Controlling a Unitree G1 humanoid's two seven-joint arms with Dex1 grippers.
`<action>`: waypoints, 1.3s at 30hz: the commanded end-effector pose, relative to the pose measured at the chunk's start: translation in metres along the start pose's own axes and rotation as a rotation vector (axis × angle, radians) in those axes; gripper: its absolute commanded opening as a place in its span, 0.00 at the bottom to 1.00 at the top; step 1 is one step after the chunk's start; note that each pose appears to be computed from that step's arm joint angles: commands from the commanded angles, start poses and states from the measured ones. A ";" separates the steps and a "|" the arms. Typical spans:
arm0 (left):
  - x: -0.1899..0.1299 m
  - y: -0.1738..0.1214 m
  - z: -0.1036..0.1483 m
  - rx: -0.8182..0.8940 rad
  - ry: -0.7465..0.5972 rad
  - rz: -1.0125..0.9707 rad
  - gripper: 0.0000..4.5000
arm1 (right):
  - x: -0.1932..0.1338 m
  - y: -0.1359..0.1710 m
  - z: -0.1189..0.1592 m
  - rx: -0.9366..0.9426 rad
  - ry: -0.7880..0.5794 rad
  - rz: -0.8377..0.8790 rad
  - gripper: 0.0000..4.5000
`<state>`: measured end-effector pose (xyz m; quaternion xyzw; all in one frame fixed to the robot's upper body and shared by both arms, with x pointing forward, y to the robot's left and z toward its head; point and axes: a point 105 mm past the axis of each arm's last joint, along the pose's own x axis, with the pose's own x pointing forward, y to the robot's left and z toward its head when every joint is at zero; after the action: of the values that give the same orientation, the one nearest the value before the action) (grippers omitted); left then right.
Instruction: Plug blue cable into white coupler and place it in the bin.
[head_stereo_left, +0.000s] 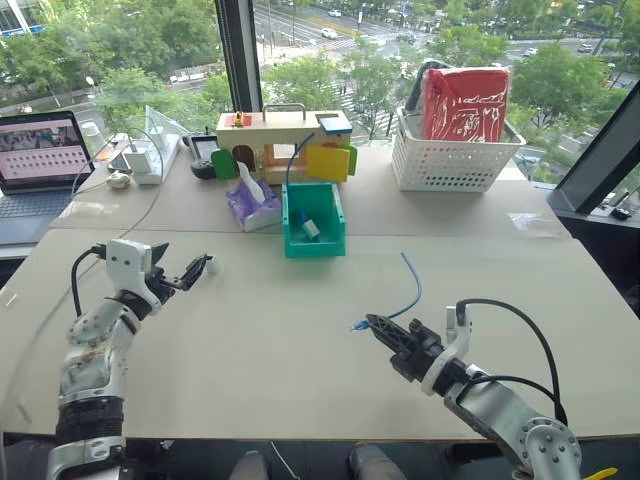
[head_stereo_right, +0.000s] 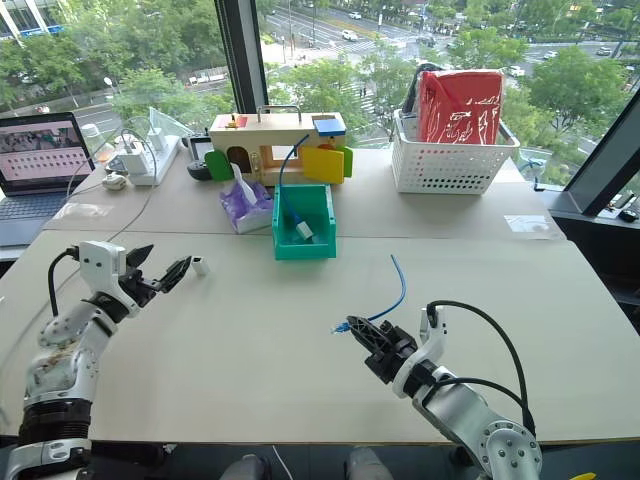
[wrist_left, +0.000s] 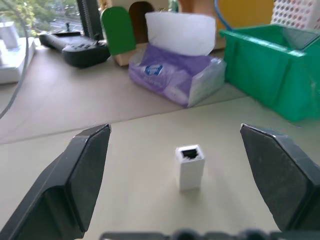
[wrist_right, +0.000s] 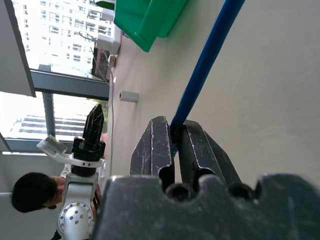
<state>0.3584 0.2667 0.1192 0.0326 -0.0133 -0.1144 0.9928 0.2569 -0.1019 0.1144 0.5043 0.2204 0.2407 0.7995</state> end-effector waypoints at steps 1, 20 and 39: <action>0.010 -0.003 -0.002 0.021 -0.005 0.028 0.98 | -0.003 0.011 0.005 -0.006 -0.029 0.035 0.00; 0.060 -0.020 -0.034 -0.016 0.131 -0.046 0.59 | -0.007 0.013 0.008 -0.016 -0.074 0.017 0.00; 0.029 -0.201 0.010 0.168 0.004 -1.001 0.15 | -0.022 0.006 0.037 -0.119 -0.267 -0.052 0.00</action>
<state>0.3566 0.0859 0.1068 0.1116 0.0137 -0.5216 0.8458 0.2653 -0.1382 0.1242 0.4960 0.1369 0.1492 0.8444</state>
